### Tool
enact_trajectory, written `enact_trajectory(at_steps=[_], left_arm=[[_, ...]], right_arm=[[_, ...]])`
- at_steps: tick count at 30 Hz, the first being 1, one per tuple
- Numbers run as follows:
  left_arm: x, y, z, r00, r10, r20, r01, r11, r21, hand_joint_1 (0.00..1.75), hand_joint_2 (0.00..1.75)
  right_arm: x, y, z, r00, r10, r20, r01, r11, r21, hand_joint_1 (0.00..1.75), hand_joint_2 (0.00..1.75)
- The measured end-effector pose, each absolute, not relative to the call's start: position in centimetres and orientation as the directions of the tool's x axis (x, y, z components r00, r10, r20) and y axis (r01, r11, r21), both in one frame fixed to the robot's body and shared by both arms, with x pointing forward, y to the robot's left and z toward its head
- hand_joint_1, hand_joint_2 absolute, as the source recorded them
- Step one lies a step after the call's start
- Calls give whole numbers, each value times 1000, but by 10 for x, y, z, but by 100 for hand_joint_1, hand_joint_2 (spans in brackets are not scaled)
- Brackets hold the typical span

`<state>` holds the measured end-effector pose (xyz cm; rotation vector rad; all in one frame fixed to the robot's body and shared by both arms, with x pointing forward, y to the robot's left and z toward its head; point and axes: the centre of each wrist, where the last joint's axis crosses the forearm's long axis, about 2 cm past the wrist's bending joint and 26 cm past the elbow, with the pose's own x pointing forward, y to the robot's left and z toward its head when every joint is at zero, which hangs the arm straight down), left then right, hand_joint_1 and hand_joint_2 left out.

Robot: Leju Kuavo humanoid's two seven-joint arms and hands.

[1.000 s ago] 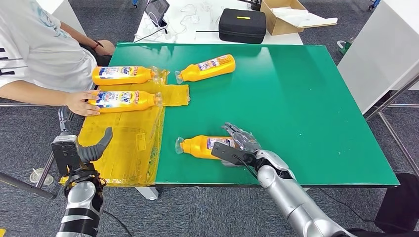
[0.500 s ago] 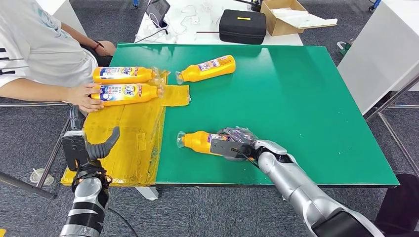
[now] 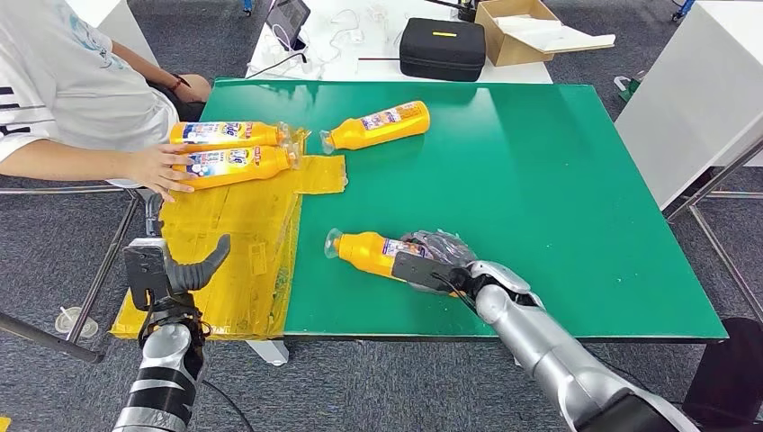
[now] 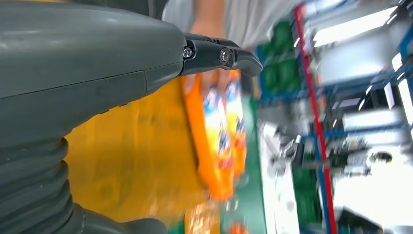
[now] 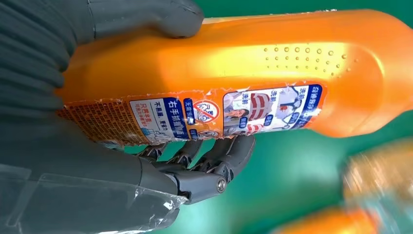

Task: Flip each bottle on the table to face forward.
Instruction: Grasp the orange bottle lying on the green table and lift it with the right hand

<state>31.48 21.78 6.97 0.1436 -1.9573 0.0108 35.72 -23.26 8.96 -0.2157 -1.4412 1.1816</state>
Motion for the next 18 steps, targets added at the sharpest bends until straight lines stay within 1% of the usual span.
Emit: enact_trajectory(at_steps=[2,5,7,9,14,18], left_arm=[[310,212,67,-327,18,945,-20,999,-26,0,175],[301,202,65,-243,205,948,100,977,-186,0,175],[296,196,66,-203,312,928,160,946,-283,0,175],[291,191,67,-178,385,906,204,915,-349,0,175],[286,180,75,-137,513,847,306,835,-457,0,175],[282,169,81,-77,634,769,409,724,-556,0,175]], right_arm=[[338,-222,84,-315,661,680,-373,573,-730,175,175],[316,-203,90,-390,597,701,-190,693,-695,175,175],[309,-196,98,-442,550,709,-77,764,-641,175,175],[303,-193,107,-478,506,718,18,823,-568,175,175],[291,-193,117,-542,417,729,171,905,-391,175,175],[285,-195,116,-573,385,723,222,923,-316,175,175]])
